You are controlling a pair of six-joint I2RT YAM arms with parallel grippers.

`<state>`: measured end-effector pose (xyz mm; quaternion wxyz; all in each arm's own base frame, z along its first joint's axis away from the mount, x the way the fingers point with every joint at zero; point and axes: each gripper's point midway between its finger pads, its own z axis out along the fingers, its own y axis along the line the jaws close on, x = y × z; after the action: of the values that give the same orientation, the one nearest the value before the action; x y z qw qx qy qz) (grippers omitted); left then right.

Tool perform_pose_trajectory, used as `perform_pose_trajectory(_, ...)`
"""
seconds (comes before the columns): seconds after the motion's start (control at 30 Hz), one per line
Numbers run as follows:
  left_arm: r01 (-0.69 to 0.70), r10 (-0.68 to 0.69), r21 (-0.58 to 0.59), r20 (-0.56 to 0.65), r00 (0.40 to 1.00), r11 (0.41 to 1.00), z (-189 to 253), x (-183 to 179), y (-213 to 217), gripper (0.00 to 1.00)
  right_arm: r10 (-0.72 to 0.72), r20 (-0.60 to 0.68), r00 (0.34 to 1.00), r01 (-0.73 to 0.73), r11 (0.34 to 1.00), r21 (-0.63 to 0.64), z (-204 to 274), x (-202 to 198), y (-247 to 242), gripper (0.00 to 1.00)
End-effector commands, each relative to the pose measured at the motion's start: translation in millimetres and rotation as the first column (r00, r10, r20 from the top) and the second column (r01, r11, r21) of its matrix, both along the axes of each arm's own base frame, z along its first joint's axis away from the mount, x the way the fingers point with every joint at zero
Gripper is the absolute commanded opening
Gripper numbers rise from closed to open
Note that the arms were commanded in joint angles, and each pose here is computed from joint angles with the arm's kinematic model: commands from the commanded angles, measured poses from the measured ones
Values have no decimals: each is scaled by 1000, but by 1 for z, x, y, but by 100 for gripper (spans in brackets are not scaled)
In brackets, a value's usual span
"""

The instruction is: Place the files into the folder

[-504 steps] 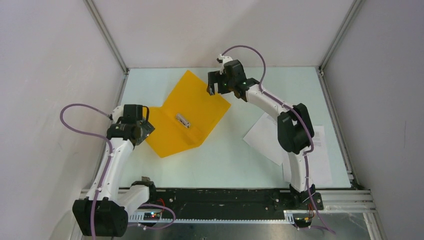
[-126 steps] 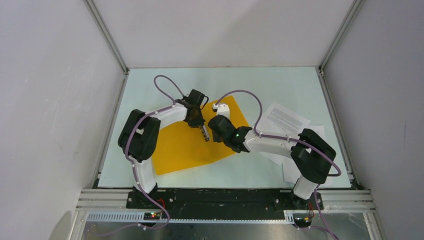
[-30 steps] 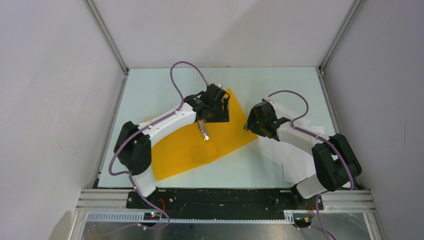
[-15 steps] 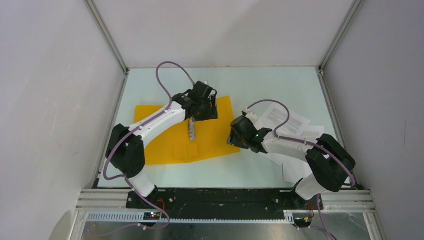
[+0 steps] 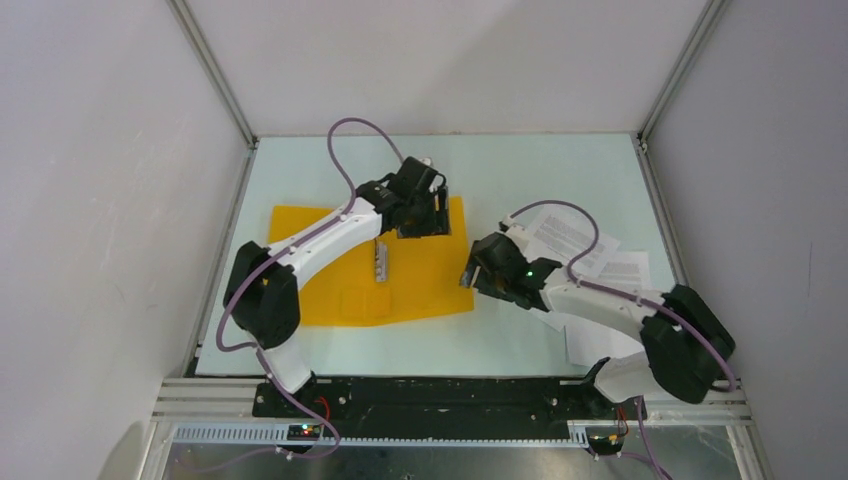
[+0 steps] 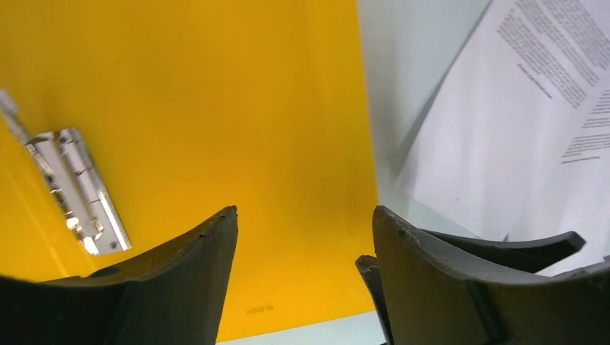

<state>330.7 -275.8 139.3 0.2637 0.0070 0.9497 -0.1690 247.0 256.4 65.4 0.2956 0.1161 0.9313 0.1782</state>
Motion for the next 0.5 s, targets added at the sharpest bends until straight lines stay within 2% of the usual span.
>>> perform_pose_trajectory(0.0,122,-118,-66,59,991,990,22,5,-46,76,-135,38,990,137,988,-74,13,6,-56,79)
perform_pose_trajectory(0.13,240,-234,-106,68,970,965,21,9,-91,79,-324,30,946,325,939,-111,15,10,-124,79)
perform_pose_trajectory(0.27,289,-288,-108,19,957,951,-7,11,-116,78,-446,56,893,449,889,-90,20,10,-171,79)
perform_pose_trajectory(0.47,349,-356,-101,-71,932,932,-47,-14,-132,70,-495,35,868,496,866,-66,9,9,-198,78)
